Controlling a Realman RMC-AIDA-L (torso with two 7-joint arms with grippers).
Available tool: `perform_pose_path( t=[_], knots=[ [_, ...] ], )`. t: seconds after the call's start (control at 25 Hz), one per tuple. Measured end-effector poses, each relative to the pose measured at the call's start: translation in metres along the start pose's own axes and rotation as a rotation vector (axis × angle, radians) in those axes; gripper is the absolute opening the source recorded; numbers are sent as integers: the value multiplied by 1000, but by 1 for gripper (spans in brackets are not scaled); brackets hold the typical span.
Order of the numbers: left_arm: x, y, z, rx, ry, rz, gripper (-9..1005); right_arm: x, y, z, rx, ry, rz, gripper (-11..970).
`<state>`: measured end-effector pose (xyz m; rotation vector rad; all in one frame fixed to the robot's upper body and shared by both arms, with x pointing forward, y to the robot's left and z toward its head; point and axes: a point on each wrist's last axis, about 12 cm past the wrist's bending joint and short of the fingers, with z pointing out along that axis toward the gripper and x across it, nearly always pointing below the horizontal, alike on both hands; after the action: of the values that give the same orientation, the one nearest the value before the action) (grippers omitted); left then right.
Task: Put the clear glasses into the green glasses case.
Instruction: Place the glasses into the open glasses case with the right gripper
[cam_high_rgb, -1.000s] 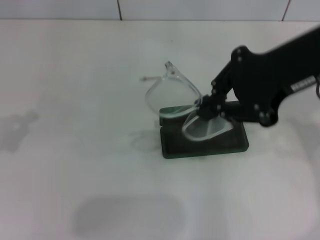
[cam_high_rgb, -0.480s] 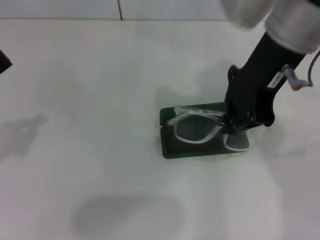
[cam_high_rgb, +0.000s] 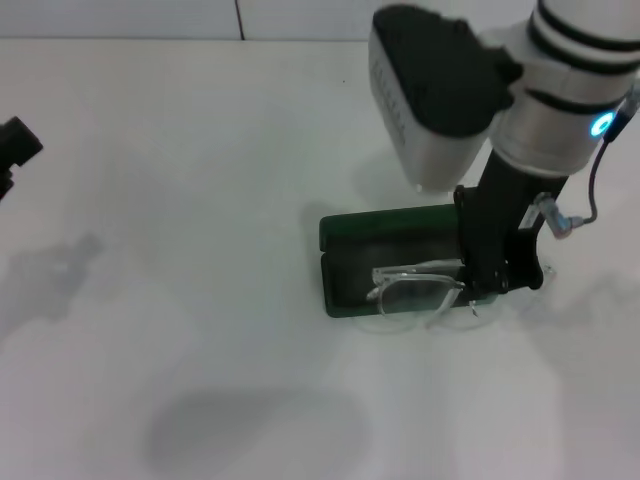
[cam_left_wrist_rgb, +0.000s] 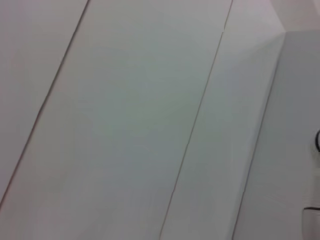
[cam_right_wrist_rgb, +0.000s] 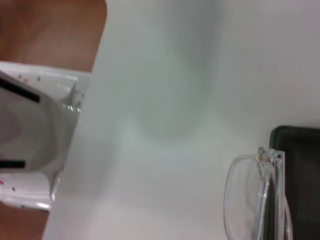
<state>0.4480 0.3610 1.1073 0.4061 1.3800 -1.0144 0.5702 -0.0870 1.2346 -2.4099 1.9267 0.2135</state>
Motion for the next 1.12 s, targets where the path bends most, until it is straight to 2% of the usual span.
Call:
perform_pose_path(
  t=[0.24,0.84,1.12],
  knots=[
    [8,-4,3,12,11,-7,60,-3,-7,14,68,82,-20,82],
    [19,-8,4,12,10,-21,61,-7,-15,33,119,103,-79,84],
    [22,-9,5,14,10,-26,61,-9,-17,34,133,94,-94,86]
  ],
)
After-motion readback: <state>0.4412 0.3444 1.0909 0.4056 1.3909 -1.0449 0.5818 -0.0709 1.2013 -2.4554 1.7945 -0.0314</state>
